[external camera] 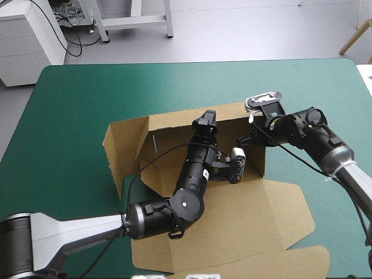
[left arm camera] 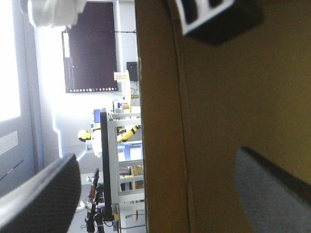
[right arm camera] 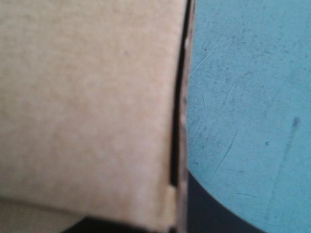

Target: Fold the box

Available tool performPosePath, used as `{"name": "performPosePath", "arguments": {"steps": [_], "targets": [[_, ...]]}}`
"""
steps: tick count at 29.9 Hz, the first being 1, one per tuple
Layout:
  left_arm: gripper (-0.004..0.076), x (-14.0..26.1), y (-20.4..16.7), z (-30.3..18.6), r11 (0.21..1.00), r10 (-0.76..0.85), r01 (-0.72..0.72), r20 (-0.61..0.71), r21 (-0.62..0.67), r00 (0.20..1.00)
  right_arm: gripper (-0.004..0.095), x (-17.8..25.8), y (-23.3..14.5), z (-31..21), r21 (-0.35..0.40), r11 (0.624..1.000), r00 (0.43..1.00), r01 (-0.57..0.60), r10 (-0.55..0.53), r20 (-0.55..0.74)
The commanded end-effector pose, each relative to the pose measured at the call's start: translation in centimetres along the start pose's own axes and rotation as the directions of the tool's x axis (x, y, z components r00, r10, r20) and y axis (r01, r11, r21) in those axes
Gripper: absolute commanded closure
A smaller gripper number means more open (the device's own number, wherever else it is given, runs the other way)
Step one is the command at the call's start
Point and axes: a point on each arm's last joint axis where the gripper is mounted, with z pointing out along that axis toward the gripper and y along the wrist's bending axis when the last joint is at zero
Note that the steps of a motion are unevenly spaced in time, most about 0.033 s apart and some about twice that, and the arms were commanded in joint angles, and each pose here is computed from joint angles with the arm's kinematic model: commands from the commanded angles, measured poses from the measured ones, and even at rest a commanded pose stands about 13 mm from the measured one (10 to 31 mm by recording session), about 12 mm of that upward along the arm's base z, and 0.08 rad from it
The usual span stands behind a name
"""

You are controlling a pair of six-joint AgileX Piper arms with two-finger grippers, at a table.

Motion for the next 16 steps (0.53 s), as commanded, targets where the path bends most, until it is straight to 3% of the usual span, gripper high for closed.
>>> {"name": "performPosePath", "arguments": {"steps": [1, 3, 5, 8, 12, 16], "targets": [[0.0164, -0.8, 2.9, -1.6, 0.989, 0.021, -0.014, 0.047, -0.148, 0.999, 0.0908, -1.4, -1.1, -1.5, 0.029, 0.999, 0.999, -0.014, 0.013, 0.03], [0.0239, -0.8, 3.1, -2.0, 0.986, 0.015, -0.01, 0.03, -0.166, 0.999, 0.0908, -1.6, -1.7, -1.8, 0.038, 0.999, 1.0, -0.03, 0.031, -0.001], [0.0389, -0.4, 3.8, -2.3, 0.979, -0.004, 0.002, -0.012, -0.205, 1.0, 0.0908, -1.7, -2.1, -2.3, 0.046, 0.998, 0.999, -0.042, 0.044, -0.029], [0.0731, 0.4, 6.4, -3.5, 0.961, -0.085, 0.078, -0.017, -0.266, 0.996, 0.0908, -1.8, -2.3, -3.1, 0.049, 0.998, 0.997, -0.044, 0.047, -0.063], [0.0717, 1.8, 11.1, -5.4, 0.917, -0.217, 0.222, 0.053, -0.331, 0.975, 0.0908, -2.0, -2.3, -4.3, 0.047, 0.998, 0.992, -0.029, 0.034, -0.121], [0.0717, 5.2, 14.8, -5.9, 0.858, -0.363, 0.349, 0.035, -0.377, 0.931, 0.0908, -2.2, -2.6, -4.7, 0.054, 0.998, 0.985, -0.035, 0.043, -0.164]]}}
